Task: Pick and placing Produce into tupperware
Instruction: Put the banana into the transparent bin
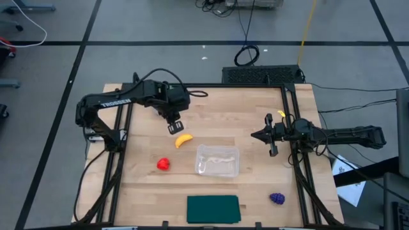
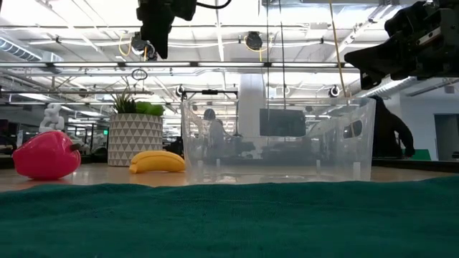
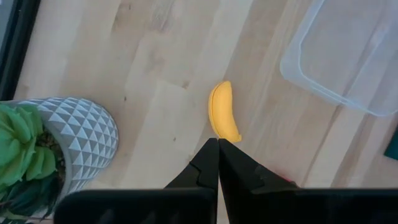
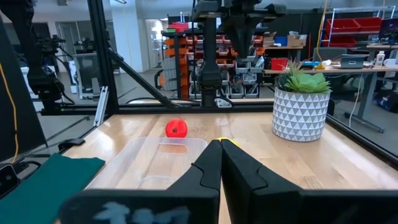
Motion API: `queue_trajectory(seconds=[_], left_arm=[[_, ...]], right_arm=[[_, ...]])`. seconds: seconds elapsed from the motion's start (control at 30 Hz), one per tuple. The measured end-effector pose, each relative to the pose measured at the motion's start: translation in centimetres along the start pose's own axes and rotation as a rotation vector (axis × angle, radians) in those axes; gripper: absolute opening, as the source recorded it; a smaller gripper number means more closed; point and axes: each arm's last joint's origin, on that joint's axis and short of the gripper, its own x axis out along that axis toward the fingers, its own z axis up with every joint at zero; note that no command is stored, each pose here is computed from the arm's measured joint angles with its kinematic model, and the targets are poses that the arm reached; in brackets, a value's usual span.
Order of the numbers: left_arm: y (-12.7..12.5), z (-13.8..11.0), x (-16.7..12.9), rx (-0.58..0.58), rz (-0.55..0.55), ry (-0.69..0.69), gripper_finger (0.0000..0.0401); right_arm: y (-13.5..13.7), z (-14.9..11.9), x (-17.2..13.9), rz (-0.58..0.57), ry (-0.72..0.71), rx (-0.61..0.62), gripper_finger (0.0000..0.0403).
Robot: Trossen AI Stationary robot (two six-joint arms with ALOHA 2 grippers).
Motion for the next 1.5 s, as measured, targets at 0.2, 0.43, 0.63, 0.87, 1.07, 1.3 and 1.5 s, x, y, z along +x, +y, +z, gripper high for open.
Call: queue_trajectory(seconds=[0.2,0.43,0.63,0.87,1.07,1.3,1.5], left_arm=[[0.1,0.6,1.0,0.008,-0.011,0.024,0.0004],[0.0,1.4,2.6,0.032,-0.016,0.072,0.0002],[0.0,1.6,3.0,0.030,-0.017,0.079,0.0001],[0.0,1.6,3.0,0.032,-0.017,0.079,0.0001],[0.0,1.6,3.0,0.032,-0.017,0.079,0.0002],[0.0,1.6,3.0,0.038,-0.017,0.079,0.0002],[0.0,1.6,3.0,0.038,-0.018,0.079,0.0002]], right_arm=[[0.0,0.0,0.0,0.000,-0.002,0.001,0.0000],[0.0,-0.1,0.0,0.000,0.006,0.003,0.0000],[0.0,-0.1,0.0,0.000,0.006,0.003,0.0000],[0.0,-0.1,0.0,0.000,0.006,0.003,0.0000],[0.0,-0.1,0.0,0.000,0.007,0.003,0.0000],[0.0,-0.1,0.0,0.000,0.007,0.003,0.0000],[0.0,-0.1,0.0,0.000,0.006,0.003,0.0000]])
